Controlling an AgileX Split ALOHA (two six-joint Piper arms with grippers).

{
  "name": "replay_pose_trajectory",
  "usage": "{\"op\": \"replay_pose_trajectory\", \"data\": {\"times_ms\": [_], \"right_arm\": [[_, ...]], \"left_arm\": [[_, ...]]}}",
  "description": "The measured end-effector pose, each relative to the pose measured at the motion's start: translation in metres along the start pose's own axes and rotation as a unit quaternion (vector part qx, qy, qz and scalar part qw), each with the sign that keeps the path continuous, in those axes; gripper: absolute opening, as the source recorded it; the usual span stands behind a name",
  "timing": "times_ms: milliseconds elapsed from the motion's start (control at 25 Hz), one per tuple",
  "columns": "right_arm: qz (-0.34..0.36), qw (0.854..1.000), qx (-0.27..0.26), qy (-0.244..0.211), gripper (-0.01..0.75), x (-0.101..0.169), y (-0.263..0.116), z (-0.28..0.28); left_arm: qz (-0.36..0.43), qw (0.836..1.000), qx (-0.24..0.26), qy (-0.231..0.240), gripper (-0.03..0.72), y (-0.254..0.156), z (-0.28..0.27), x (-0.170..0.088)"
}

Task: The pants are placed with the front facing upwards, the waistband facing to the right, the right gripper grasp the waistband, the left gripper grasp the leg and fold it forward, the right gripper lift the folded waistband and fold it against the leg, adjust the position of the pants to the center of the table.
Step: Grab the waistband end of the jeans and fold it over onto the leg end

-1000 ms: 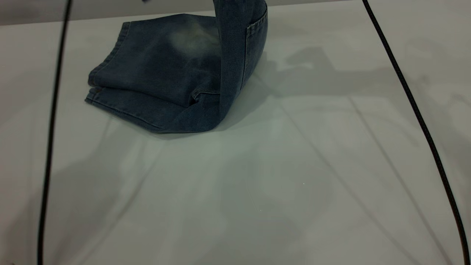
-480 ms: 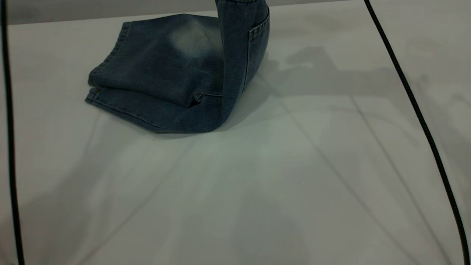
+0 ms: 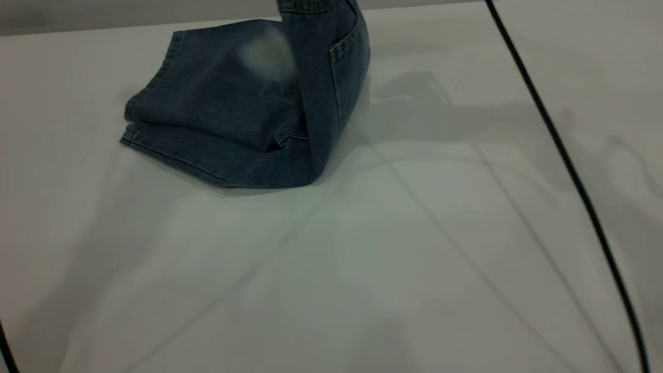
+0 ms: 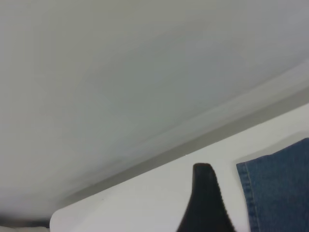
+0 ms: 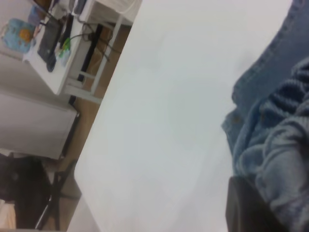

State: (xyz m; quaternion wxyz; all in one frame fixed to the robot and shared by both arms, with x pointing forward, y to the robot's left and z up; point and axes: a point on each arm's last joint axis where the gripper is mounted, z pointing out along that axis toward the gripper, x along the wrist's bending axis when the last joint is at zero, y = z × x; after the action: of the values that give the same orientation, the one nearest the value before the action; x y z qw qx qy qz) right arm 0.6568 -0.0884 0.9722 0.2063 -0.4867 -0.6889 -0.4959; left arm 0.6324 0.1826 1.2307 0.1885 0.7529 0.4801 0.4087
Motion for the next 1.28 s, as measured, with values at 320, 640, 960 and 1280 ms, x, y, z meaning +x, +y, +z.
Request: {"op": "replay_pose_trajectory", "data": {"times_ms": [320, 640, 960, 1280], "right_arm": [[-0.017, 0.999, -0.028, -0.031, 0.111, 0.020, -0.007, 0.032], [-0.041, 0.996, -0.050, -0.064, 0.111, 0.035, -0.019, 0.063], [-0.023, 0.995, -0.059, -0.076, 0.111, 0.006, -0.037, 0.103], [-0.053, 0.997, -0.043, -0.044, 0.148, -0.001, -0.053, 0.128]], "left_arm": [[-0.003, 1.000, 0.004, -0.015, 0.461, -0.001, 0.002, -0.003], [-0.003, 1.000, 0.004, -0.013, 0.461, -0.001, 0.002, -0.003], [-0.002, 1.000, 0.004, -0.010, 0.461, -0.001, 0.002, -0.003], [-0.002, 1.000, 0.004, -0.011, 0.461, -0.001, 0.002, -0.003]]}}
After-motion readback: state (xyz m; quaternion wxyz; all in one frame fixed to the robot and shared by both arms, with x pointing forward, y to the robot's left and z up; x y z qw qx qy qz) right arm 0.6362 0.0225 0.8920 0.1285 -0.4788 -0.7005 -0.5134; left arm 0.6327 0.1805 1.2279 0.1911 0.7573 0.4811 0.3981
